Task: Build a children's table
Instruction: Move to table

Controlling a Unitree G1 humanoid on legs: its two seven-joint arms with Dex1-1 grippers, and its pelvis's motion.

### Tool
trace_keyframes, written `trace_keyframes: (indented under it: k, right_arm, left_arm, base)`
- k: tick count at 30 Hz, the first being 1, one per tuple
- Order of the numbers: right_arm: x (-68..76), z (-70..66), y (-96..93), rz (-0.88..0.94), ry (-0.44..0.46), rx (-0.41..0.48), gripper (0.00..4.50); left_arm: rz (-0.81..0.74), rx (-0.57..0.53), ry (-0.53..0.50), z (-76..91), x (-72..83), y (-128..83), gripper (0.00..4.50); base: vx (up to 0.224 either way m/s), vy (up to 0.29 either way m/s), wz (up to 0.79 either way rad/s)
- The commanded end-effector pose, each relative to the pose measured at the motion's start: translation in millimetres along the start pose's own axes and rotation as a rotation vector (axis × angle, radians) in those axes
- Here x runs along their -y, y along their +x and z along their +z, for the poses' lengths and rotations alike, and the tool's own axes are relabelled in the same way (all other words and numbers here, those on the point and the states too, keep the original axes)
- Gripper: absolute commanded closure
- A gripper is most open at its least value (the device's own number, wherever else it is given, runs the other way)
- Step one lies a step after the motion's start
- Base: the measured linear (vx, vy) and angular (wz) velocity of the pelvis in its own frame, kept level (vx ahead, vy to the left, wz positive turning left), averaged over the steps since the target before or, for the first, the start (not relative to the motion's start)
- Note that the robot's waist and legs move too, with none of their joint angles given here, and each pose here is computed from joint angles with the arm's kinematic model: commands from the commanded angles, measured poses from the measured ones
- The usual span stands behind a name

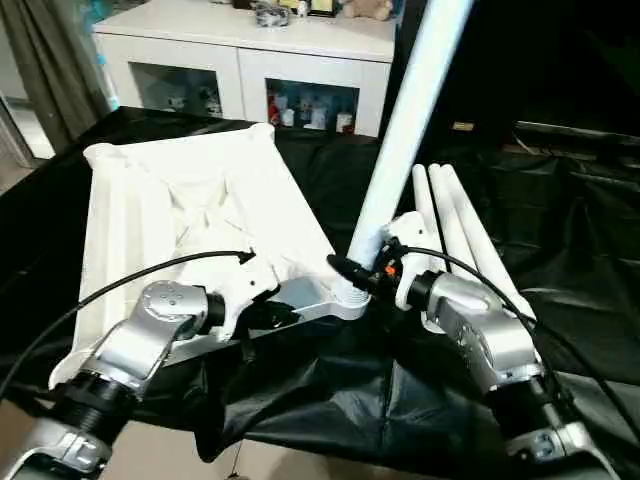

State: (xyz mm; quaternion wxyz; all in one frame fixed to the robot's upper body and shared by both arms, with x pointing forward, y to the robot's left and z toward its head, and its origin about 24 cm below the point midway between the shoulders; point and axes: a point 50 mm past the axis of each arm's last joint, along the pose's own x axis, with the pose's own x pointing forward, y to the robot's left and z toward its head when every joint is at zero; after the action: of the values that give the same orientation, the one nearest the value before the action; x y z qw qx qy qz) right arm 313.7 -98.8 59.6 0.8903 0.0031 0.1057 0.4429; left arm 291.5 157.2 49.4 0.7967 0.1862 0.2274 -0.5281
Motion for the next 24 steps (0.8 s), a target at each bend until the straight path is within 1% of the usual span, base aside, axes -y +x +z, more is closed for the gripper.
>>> trace_keyframes:
  k: [1,5,8,12,15,18,20,21,22,24]
  right_arm:
    - [-7.9,-44.2,-6.3,0.076,0.063,-0.191,2.60]
    - [-8.8,-47.6,-12.8,0.166,0.070,-0.196,2.60]
    - [-10.7,-49.6,-20.5,0.265,0.061,-0.220,2.60]
    - [-10.4,-50.4,-25.1,0.328,0.045,-0.244,2.60]
    - [-9.6,-52.2,-27.9,0.373,0.023,-0.265,2.60]
    - [-9.2,-53.3,-27.7,0.385,0.005,-0.268,2.60]
    - [-8.9,-53.6,-25.7,0.364,0.002,-0.257,2.60]
    - [-7.8,-54.7,-22.9,0.319,-0.006,-0.250,2.60]
    - [-7.8,-54.7,-22.9,0.319,-0.006,-0.250,2.60]
    - [-3.7,-57.6,-18.0,0.218,-0.019,-0.238,2.60]
  left_arm:
    - [0.032,0.007,0.068,8.8,-6.4,-10,4.50]
    - [-0.044,0.014,0.103,11.7,0.8,-9,4.50]
    - [-0.126,0.008,0.132,14.1,6.8,-11,4.50]
    - [-0.185,-0.004,0.157,16.6,8.9,-14,4.50]
    - [-0.203,-0.021,0.171,18.8,7.5,-18,4.50]
    - [-0.170,-0.023,0.173,21.6,2.5,-20,4.50]
    - [-0.120,-0.024,0.165,23.0,-2.1,-20,4.50]
    - [-0.070,-0.013,0.147,25.1,-5.8,-20,4.50]
    - [-0.070,-0.013,0.147,25.1,-5.8,-20,4.50]
    - [-0.013,0.027,0.110,29.9,-9.1,-19,4.50]
  base:
    - [0.000,0.000,0.00]
    - [0.000,0.000,0.00]
    - [0.000,0.000,0.00]
    - [0.000,0.000,0.00]
    - [0.000,0.000,0.00]
    - [0.000,0.000,0.00]
    - [0.000,0.000,0.00]
    - [0.000,0.000,0.00]
    - [0.000,0.000,0.00]
    - [0.000,0.000,0.00]
